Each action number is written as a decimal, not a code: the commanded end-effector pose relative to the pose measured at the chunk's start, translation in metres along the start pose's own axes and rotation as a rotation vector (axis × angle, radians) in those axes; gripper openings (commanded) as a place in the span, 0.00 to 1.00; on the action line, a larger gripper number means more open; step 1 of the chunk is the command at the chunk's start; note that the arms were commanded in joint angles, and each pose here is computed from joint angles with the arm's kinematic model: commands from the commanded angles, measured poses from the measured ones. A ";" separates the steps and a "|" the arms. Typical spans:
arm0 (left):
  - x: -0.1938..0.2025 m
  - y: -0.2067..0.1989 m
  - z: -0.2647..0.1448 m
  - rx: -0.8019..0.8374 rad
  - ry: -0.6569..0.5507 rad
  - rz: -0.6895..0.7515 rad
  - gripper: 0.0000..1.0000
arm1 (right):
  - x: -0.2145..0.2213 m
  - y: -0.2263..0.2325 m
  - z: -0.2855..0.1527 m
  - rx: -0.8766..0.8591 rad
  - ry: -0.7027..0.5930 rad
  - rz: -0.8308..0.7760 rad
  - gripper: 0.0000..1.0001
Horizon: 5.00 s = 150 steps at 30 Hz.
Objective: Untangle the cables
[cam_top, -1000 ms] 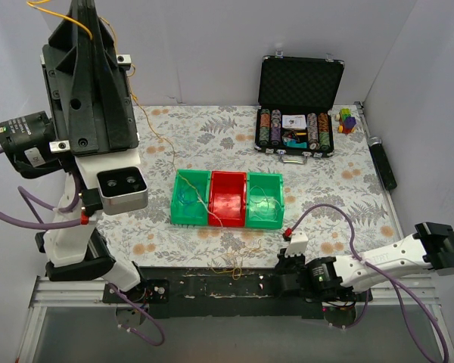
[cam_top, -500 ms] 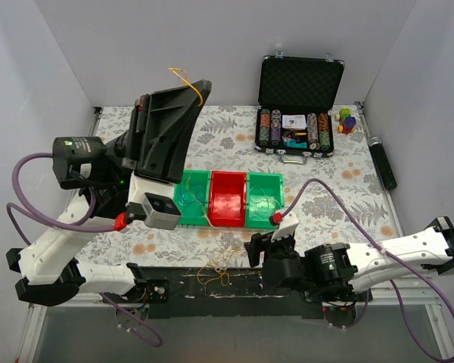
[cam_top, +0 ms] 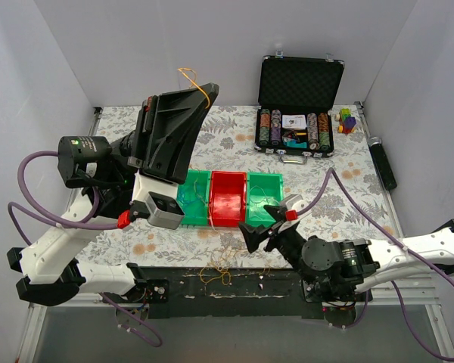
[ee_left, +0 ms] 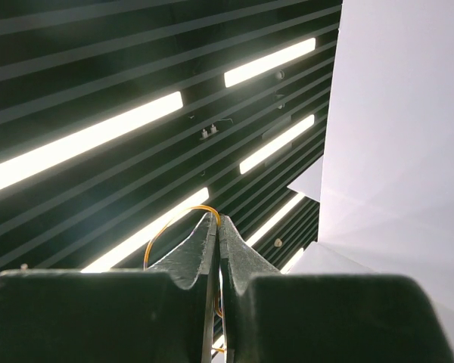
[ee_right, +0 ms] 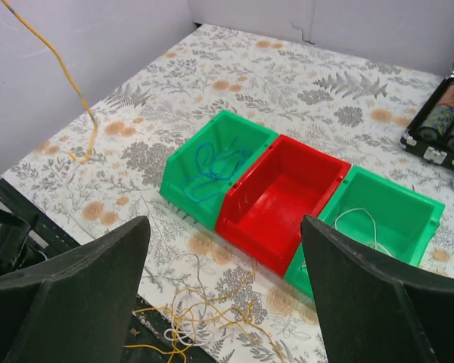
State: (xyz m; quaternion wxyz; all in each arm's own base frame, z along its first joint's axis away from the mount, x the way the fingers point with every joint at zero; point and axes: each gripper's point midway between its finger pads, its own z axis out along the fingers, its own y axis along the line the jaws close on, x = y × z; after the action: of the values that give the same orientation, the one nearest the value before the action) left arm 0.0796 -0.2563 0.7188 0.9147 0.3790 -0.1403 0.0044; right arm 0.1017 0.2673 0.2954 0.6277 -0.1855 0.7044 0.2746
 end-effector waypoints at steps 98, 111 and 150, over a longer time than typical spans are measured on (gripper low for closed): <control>0.116 -0.312 -0.240 0.365 0.704 -0.386 0.00 | 0.059 0.019 -0.057 -0.245 0.148 0.276 0.01; 0.126 -0.347 -0.250 0.350 0.769 -0.562 0.00 | 0.065 0.017 -0.064 -0.226 0.144 0.285 0.01; 0.048 -0.463 -0.408 1.169 1.202 -1.098 0.00 | 0.064 0.005 -0.065 -0.190 0.112 0.297 0.01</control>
State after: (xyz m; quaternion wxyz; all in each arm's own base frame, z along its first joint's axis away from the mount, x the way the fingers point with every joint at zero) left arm 0.3074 -0.3197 0.1563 0.4556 0.6729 0.5661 -0.1381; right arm 0.1115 0.2137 0.2262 0.5766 -0.0577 0.7503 0.3182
